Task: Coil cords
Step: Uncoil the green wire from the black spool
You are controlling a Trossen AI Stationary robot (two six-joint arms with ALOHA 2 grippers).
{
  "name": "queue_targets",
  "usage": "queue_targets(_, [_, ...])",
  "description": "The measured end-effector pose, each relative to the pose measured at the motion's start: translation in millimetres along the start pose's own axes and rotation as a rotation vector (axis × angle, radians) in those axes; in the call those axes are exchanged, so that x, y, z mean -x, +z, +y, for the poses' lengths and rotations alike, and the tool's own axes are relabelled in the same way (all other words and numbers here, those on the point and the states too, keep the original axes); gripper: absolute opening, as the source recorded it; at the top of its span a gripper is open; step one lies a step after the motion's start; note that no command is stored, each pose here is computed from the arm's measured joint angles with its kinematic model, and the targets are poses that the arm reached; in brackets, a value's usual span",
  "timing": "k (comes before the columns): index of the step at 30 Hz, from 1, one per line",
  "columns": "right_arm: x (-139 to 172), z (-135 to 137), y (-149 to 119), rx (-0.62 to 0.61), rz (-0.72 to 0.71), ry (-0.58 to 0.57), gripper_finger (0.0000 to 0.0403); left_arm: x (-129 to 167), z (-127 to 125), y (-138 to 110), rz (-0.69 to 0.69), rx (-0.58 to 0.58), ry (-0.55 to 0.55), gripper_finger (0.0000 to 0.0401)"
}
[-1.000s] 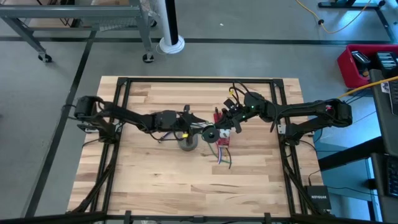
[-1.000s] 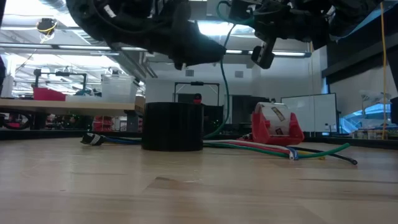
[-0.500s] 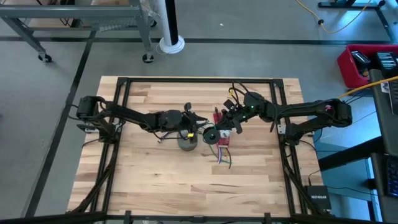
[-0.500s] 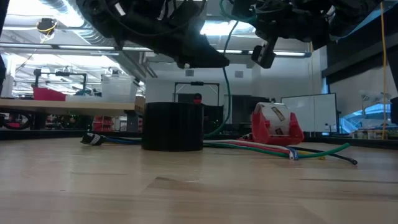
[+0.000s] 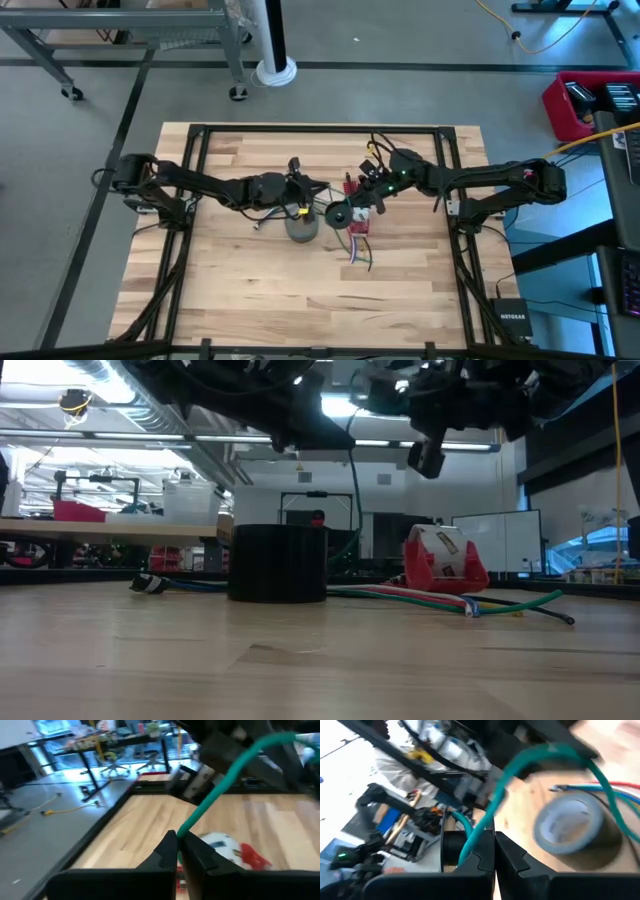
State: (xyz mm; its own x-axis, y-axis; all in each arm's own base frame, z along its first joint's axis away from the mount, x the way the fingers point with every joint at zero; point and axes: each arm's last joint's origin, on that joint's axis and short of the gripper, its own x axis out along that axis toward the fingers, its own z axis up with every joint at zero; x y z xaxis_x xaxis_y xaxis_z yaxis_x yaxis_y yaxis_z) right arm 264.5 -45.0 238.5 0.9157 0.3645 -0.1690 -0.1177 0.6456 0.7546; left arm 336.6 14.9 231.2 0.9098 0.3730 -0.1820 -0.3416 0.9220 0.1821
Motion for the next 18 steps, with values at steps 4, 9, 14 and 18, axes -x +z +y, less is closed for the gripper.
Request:
queue_targets(4, [0, -5, -3, -0.033, -0.012, -0.090, 0.0002, 6, 4, 9, -0.027, -0.029, 0.029, 0.0002])
queue_targets(9, [1, -11, -4, -0.052, -0.055, -0.198, 0.0002, 17, 5, 18, -0.022, -0.021, 0.017, 0.0001])
queue_targets(14, [2, -14, -1, -0.046, -0.159, -0.321, 0.0002, 29, 1, 20, 0.029, 0.010, -0.015, 0.0001])
queue_targets(18, [4, -16, 3, -0.030, -0.282, -0.426, 0.0002, 36, -7, 24, 0.020, 0.025, -0.054, 0.0001])
